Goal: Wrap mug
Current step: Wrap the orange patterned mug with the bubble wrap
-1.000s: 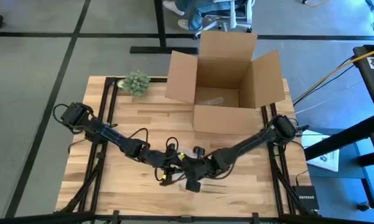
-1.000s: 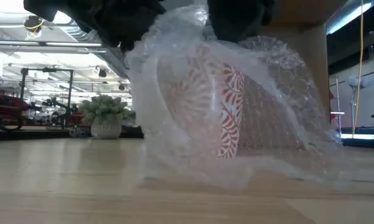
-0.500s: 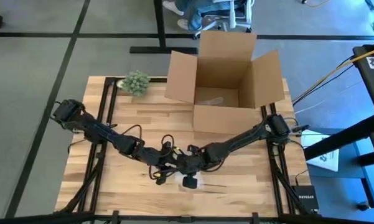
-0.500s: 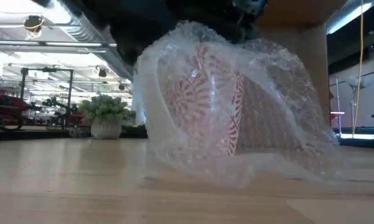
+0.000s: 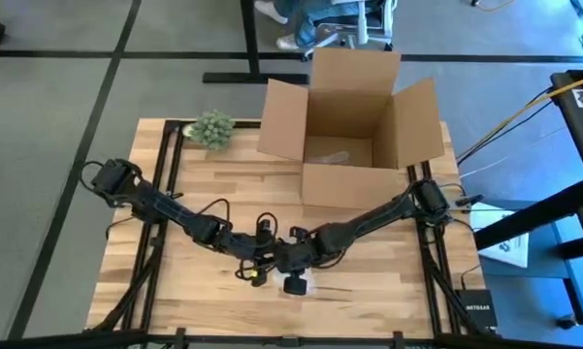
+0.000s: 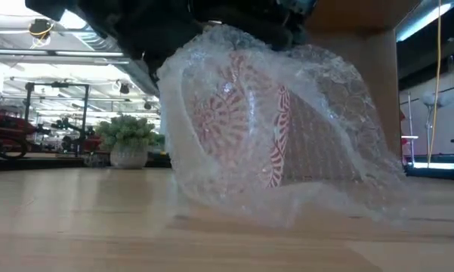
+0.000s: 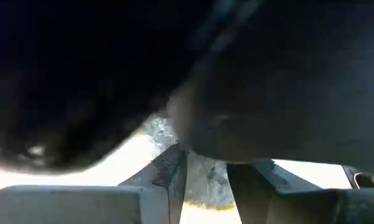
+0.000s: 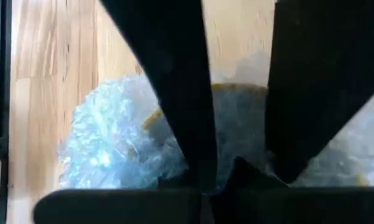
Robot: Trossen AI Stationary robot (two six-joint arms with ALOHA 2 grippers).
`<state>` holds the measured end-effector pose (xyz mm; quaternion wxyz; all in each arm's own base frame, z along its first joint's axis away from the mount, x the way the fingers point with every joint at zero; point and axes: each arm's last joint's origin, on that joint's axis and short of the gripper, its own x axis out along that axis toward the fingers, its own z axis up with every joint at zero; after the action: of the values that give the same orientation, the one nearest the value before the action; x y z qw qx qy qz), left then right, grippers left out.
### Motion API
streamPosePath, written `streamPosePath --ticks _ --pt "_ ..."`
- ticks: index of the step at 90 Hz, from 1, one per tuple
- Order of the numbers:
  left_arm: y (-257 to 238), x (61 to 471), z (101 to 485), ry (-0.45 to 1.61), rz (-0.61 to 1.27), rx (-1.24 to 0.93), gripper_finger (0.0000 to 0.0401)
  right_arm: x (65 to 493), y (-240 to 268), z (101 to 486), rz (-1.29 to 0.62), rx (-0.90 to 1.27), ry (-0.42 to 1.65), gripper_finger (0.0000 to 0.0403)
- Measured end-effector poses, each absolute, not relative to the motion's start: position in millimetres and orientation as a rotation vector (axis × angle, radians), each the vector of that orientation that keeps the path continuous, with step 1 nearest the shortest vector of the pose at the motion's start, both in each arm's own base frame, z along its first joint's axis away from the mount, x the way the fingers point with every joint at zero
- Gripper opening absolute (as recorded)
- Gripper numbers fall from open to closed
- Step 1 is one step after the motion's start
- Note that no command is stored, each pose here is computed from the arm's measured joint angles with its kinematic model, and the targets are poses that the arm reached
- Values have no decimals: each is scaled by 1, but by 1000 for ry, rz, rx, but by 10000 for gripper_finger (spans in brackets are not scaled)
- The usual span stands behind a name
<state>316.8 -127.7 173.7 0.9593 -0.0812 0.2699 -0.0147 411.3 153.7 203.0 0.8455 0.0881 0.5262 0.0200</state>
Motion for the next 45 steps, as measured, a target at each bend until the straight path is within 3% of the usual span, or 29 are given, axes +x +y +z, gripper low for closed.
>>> streamPosePath --ticks 32,45 --pt "-132 315 175 536 -48 -160 92 400 165 254 -2 108 1181 1" --pt "-132 316 175 534 -47 -159 92 401 182 258 -1 92 1088 1"
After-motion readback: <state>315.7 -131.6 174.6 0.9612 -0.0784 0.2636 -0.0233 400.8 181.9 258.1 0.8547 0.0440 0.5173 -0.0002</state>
